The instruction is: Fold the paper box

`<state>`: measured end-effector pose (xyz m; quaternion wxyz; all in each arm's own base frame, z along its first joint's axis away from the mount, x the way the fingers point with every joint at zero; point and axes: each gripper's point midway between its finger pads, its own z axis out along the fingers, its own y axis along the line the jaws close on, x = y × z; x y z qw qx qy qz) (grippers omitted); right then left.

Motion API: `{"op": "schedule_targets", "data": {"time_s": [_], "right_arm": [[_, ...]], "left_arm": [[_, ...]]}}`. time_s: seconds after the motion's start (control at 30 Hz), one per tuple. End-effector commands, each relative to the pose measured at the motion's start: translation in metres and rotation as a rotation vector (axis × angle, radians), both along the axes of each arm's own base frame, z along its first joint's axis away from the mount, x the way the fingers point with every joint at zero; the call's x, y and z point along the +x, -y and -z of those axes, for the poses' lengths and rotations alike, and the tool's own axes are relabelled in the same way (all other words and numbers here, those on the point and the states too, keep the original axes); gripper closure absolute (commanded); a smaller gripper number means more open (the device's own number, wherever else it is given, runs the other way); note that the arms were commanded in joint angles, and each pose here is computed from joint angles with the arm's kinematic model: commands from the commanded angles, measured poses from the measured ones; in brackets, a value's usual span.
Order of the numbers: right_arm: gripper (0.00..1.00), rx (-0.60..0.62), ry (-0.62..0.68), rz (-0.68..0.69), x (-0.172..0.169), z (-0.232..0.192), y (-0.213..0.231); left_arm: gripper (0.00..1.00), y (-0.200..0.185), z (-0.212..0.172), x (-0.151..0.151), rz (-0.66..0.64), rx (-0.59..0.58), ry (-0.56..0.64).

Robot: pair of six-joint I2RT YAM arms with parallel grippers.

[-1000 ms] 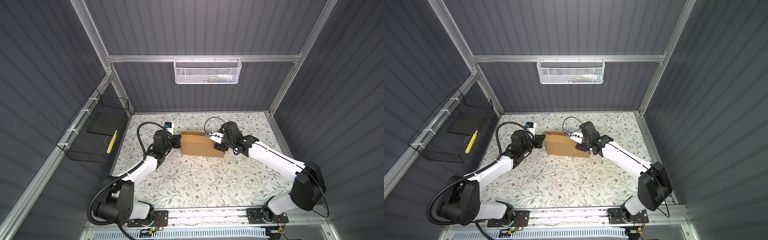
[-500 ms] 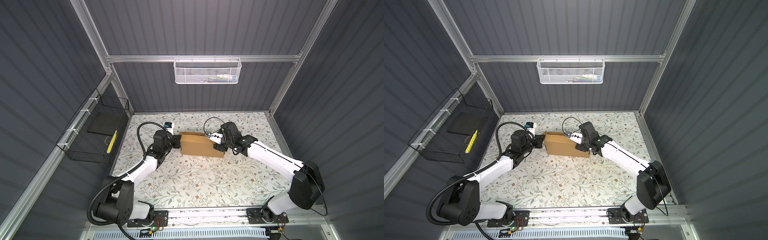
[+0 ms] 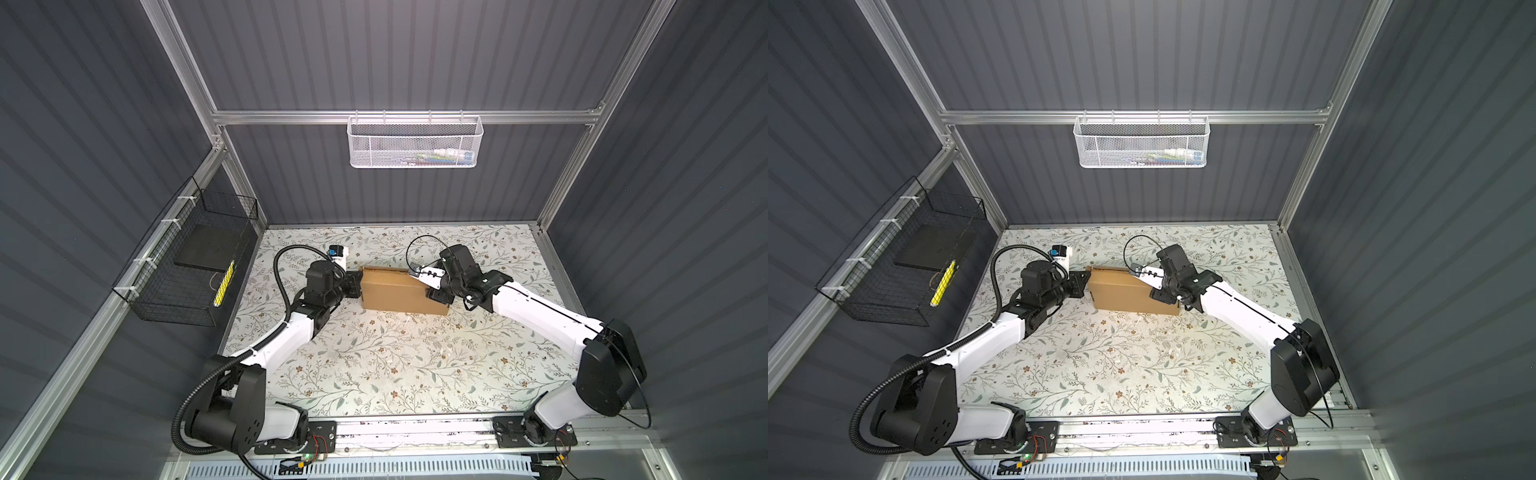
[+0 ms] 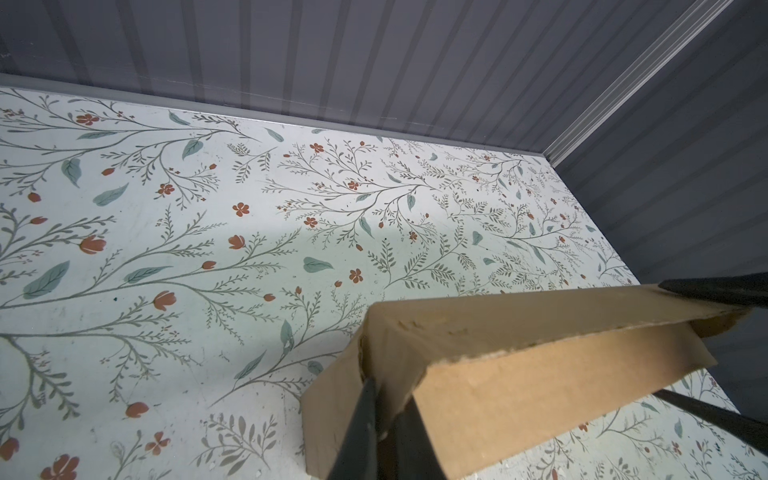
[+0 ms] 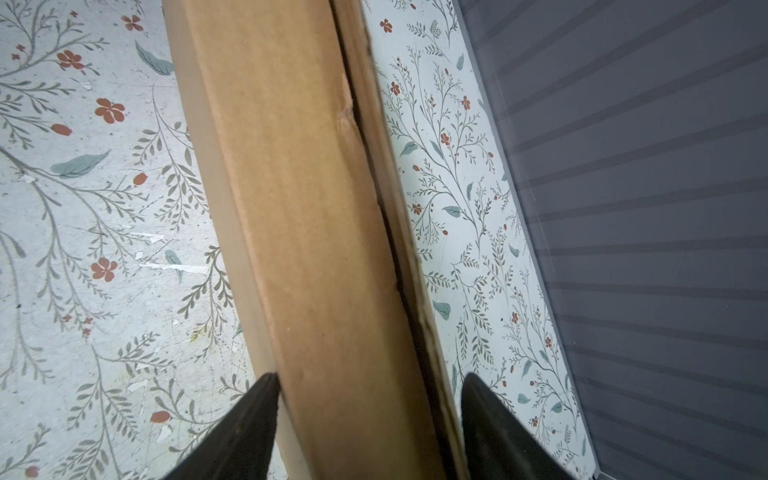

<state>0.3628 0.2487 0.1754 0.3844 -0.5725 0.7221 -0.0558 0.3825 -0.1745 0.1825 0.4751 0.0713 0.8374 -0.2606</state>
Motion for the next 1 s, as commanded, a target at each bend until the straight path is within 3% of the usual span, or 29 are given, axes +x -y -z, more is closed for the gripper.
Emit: {"op": "schedule_targets", "data": {"time_s": [0.0,0.23,0.97], "right_arm": [[0.32,-0.018,-0.059,-0.002,-0.007,0.020,0.001],[0.34,-0.018,-0.059,0.001,-0.007,0.021,0.001],[0.38,-0.009,-0.082,0.042,0.004,0.018,-0.002]], "left_arm": [[0.85,-0.002,0.032,-0.019,0.013,0.040,-0.129],[0.78,-0.003,0.024,-0.020,0.014,0.038,-0.117],[0.69,-0.006,0.000,-0.037,0.042,0.055,-0.099]]}}
